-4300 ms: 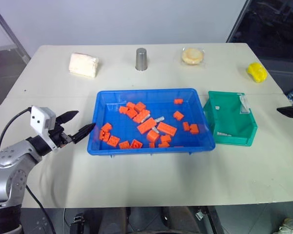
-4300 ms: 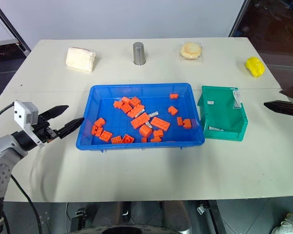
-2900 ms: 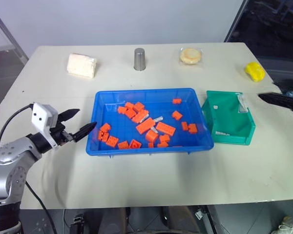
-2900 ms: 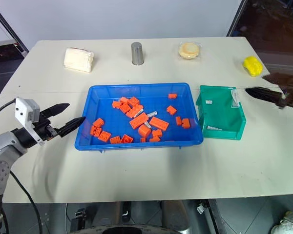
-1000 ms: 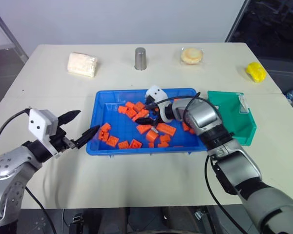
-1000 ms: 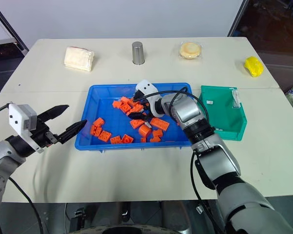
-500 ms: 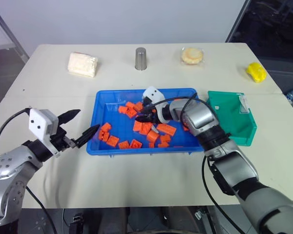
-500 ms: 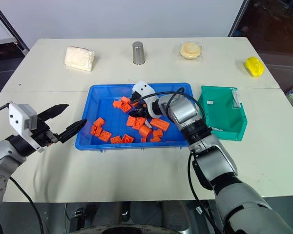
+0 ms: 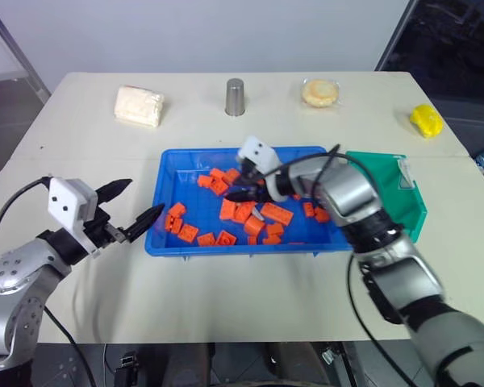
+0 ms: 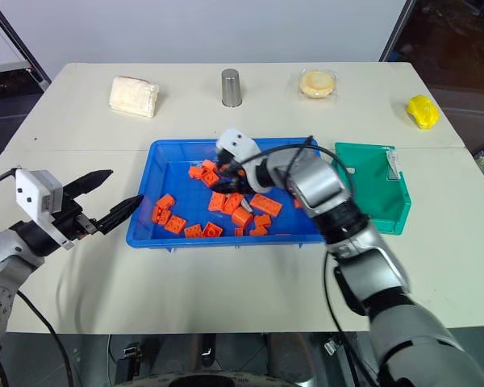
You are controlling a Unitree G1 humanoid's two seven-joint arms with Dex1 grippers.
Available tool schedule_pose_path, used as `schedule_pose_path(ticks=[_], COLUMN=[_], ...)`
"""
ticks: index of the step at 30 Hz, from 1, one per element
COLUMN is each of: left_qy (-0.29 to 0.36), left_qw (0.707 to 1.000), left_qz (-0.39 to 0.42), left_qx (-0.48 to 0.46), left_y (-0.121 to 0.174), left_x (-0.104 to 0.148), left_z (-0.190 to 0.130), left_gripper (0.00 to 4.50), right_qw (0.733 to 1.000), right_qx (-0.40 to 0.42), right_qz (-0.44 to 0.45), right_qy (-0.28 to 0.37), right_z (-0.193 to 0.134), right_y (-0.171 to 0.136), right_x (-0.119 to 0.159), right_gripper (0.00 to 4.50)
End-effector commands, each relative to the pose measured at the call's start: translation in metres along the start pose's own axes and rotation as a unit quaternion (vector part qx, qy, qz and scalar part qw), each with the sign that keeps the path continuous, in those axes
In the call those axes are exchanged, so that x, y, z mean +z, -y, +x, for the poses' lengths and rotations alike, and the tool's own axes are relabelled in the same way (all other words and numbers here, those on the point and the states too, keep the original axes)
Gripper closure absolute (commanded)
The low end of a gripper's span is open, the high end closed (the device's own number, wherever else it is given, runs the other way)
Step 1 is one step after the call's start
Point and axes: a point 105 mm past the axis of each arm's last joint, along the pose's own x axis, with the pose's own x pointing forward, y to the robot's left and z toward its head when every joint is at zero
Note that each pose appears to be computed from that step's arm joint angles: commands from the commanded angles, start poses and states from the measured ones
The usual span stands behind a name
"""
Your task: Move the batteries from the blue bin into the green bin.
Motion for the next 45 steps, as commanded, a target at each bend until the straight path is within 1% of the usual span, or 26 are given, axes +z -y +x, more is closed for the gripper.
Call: schedule_pose_path(ticks=[1,3,6,7,9,11,15,21,25,27,29,32,33,35,37,41,43,45], left_qy=[0.015,0.016,0.018,0.018,0.018,0.018,0.017,0.020,0.019,0.019,0.020,0.019,0.019,0.019,0.018,0.018,0.019,0.020], left_qw=[1.000,1.000,1.000,1.000,1.000,1.000,1.000,1.000,1.000,1.000,1.000,1.000,1.000,1.000,1.000,1.000,1.000,1.000], left_qz=[0.015,0.015,0.015,0.015,0.015,0.014,0.014,0.015,0.015,0.014,0.013,0.013,0.013,0.013,0.013,0.012,0.012,0.011], left_qx=[0.001,-0.001,-0.002,-0.003,-0.003,-0.004,-0.004,-0.006,-0.004,-0.004,-0.003,-0.001,0.000,0.002,0.003,0.004,0.003,0.002], left_y=[0.000,0.000,-0.001,-0.001,0.000,0.000,0.000,0.000,0.000,0.000,0.000,0.001,0.000,0.000,0.000,0.000,0.000,0.000], left_x=[0.009,0.009,0.010,0.010,0.010,0.010,0.010,0.012,0.011,0.011,0.011,0.010,0.010,0.010,0.010,0.009,0.009,0.009], left_z=[0.000,0.002,0.003,0.003,0.003,0.003,0.003,0.005,0.005,0.005,0.005,0.004,0.003,0.002,0.002,0.003,0.004,0.005], left_gripper=[0.00,0.00,0.00,0.00,0.00,0.00,0.00,0.00,0.00,0.00,0.00,0.00,0.00,0.00,0.00,0.00,0.00,0.00], right_qw=[0.997,0.988,0.975,0.970,0.969,0.968,0.958,0.945,0.937,0.929,0.927,0.941,0.955,0.973,0.981,0.989,0.993,0.995], right_qx=[0.025,0.023,0.025,0.023,0.013,0.007,-0.002,-0.006,-0.001,-0.002,-0.001,0.000,0.002,0.003,-0.006,-0.033,-0.033,-0.029], right_qz=[-0.074,-0.149,-0.221,-0.239,-0.247,-0.249,-0.285,-0.327,-0.349,-0.368,-0.372,-0.332,-0.285,-0.198,-0.144,-0.067,-0.040,-0.033], right_qy=[-0.004,-0.026,-0.032,-0.031,-0.020,-0.006,0.017,0.014,0.033,0.035,0.038,0.062,0.082,0.117,0.131,0.124,0.108,0.088], right_z=[-0.004,-0.007,-0.006,-0.006,-0.004,-0.003,-0.002,0.007,0.013,0.018,0.022,0.023,0.021,0.015,0.009,0.000,-0.002,-0.003], right_y=[-0.012,-0.012,-0.014,-0.014,-0.013,-0.012,-0.014,-0.013,-0.018,-0.020,-0.022,-0.022,-0.021,-0.016,-0.008,0.010,0.015,0.016], right_x=[0.003,-0.010,-0.015,-0.014,-0.010,-0.004,0.010,0.010,0.019,0.022,0.023,0.033,0.041,0.056,0.066,0.073,0.067,0.058], right_gripper=[2.36,2.36,1.56,1.07,0.07,0.02,0.02,0.02,0.02,0.02,0.02,0.02,0.02,0.02,0.02,0.02,0.02,0.02])
